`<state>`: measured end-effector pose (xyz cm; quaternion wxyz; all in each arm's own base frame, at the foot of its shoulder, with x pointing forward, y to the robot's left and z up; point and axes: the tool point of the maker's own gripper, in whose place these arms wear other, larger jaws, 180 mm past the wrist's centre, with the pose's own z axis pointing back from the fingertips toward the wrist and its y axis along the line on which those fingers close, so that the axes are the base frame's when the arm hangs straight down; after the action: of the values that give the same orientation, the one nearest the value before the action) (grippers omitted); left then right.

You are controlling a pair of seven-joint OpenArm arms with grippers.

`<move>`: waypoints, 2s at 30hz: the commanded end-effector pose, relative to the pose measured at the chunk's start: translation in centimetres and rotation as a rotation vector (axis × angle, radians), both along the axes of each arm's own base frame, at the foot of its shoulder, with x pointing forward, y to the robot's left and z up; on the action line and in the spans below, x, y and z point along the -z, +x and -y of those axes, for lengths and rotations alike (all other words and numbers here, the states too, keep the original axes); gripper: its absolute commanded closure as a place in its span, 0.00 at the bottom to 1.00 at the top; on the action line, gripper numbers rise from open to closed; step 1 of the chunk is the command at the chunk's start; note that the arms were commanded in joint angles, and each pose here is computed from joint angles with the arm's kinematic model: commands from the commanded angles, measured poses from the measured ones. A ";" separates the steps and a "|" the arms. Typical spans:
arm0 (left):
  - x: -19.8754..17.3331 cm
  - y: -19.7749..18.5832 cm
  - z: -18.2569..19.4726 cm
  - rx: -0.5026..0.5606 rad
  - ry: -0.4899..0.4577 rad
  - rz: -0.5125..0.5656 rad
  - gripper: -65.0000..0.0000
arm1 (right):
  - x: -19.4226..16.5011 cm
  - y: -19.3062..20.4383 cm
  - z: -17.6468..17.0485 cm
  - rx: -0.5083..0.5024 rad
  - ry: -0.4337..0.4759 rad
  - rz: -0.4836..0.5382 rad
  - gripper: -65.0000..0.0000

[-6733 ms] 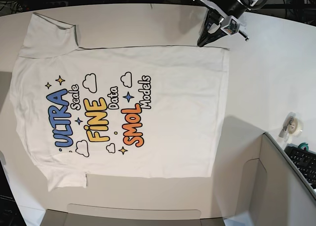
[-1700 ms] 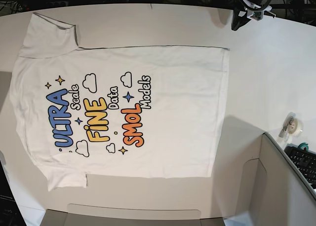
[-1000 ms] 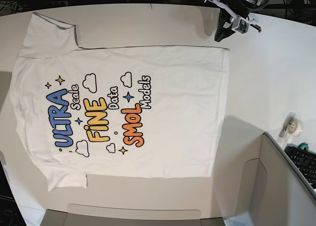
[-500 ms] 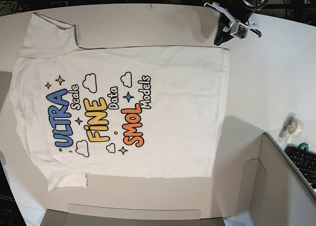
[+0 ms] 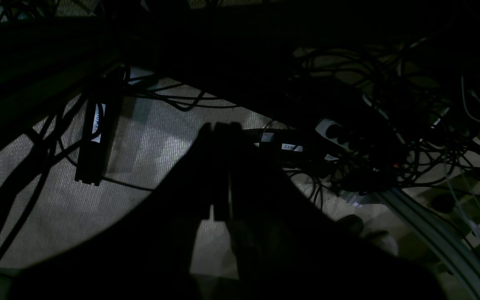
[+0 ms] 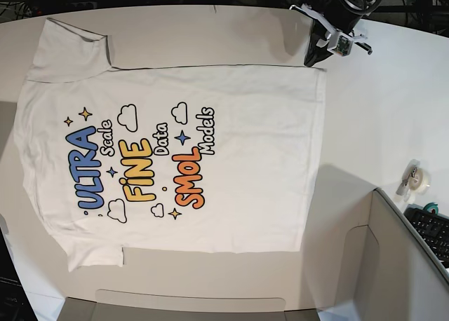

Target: Layout the t-shirt on the table in an organized manner, then fold the t-shirt properly

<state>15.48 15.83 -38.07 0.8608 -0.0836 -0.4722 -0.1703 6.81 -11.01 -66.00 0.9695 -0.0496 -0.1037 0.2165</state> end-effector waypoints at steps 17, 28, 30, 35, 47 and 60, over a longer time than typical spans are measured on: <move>-1.8 -0.1 0.6 0.013 -0.024 0.045 0.38 | -0.1 0.4 -0.2 0.000 0.003 0.011 1.00; -1.8 -0.1 0.6 0.009 -0.022 0.046 0.25 | -0.1 0.4 0.0 0.000 0.000 0.011 1.00; -1.7 -0.1 0.6 0.009 -0.020 0.043 0.25 | -0.1 0.4 0.0 0.000 0.000 0.011 1.00; -1.7 -0.1 0.7 0.015 -0.023 0.042 0.25 | -0.1 0.4 -0.1 0.000 0.002 0.011 1.00; -1.8 0.9 1.1 0.022 -0.031 0.056 0.25 | -0.1 0.4 0.0 0.000 0.000 0.011 1.00; 0.0 2.0 2.2 0.037 -0.059 0.039 0.25 | -0.1 0.4 -0.1 0.000 0.002 0.011 1.00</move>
<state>16.93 13.74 -39.02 0.8553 -0.1107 -0.4740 -0.1774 6.81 -11.08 -66.00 0.9695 -0.0501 -0.1036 0.2166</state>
